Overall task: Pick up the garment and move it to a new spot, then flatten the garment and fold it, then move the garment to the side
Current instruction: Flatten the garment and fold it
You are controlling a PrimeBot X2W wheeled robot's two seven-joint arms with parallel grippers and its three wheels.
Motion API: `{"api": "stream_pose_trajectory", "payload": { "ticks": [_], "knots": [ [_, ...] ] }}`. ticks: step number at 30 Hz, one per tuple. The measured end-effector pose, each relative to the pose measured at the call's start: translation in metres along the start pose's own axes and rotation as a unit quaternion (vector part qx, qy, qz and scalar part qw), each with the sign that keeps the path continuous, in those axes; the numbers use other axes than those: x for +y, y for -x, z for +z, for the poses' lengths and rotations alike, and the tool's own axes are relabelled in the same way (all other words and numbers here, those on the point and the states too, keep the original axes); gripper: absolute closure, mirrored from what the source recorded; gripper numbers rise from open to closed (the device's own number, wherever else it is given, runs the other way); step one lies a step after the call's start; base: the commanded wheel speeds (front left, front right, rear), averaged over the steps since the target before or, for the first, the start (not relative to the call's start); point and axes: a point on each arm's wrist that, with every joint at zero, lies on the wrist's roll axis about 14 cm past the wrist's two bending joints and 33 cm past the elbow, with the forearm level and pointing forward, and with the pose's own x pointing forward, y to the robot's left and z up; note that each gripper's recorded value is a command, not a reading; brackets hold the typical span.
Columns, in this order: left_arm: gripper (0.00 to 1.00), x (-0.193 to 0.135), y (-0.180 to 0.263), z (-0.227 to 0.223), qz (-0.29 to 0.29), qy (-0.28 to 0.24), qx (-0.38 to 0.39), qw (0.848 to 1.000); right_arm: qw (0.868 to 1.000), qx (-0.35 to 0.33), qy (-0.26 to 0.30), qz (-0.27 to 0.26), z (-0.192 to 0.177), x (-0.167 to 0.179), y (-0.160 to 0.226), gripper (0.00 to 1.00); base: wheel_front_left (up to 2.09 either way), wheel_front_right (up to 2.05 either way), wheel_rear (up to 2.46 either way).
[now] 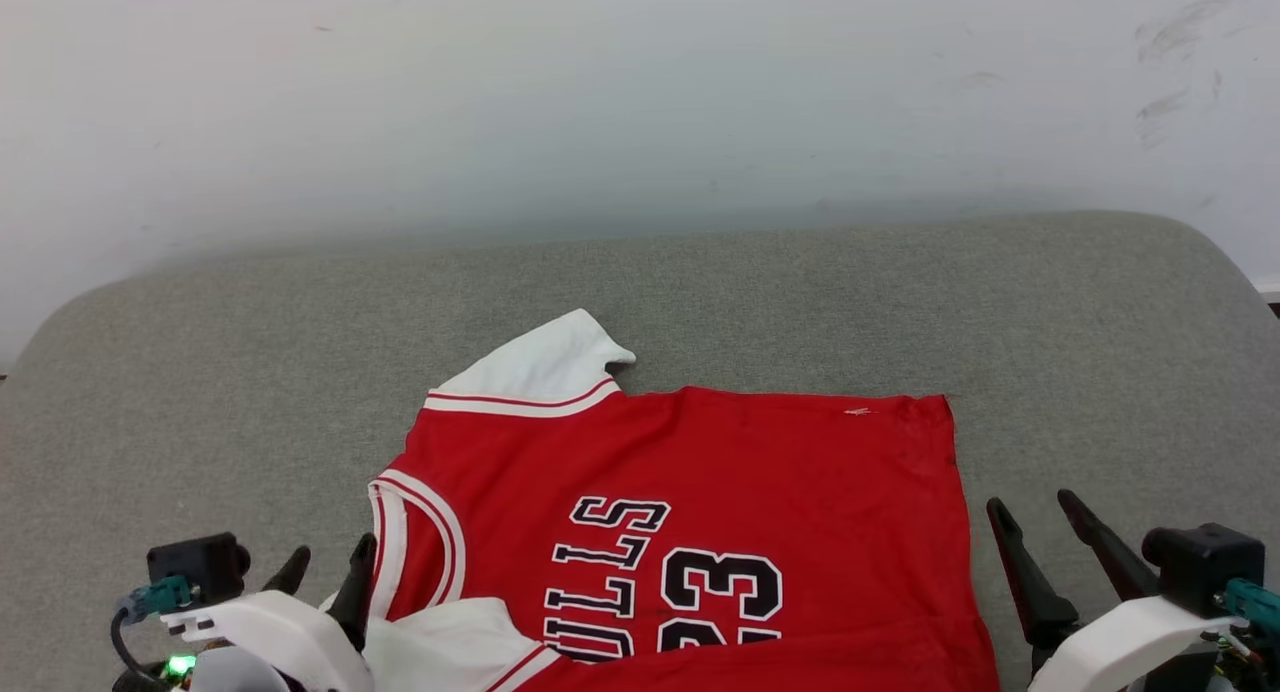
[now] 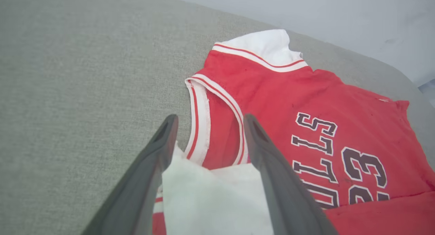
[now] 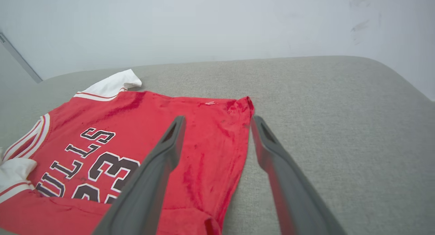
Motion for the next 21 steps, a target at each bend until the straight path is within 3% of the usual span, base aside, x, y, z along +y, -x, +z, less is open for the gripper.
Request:
{"api": "stream_pose_trajectory", "payload": {
  "ticks": [12,21],
  "knots": [
    [0.00,-0.052,-0.038,0.064,-0.050,-0.076,-0.145,0.985,0.998,-0.063,0.019,-0.015,0.042,0.000,-0.003,0.00,0.00,0.00,0.00],
    [0.00,-0.075,-0.112,0.092,-0.085,-0.101,-0.154,0.979,0.995,-0.093,0.030,-0.033,0.062,-0.015,-0.043,0.00,0.00,0.00,0.00]
  ]
}}
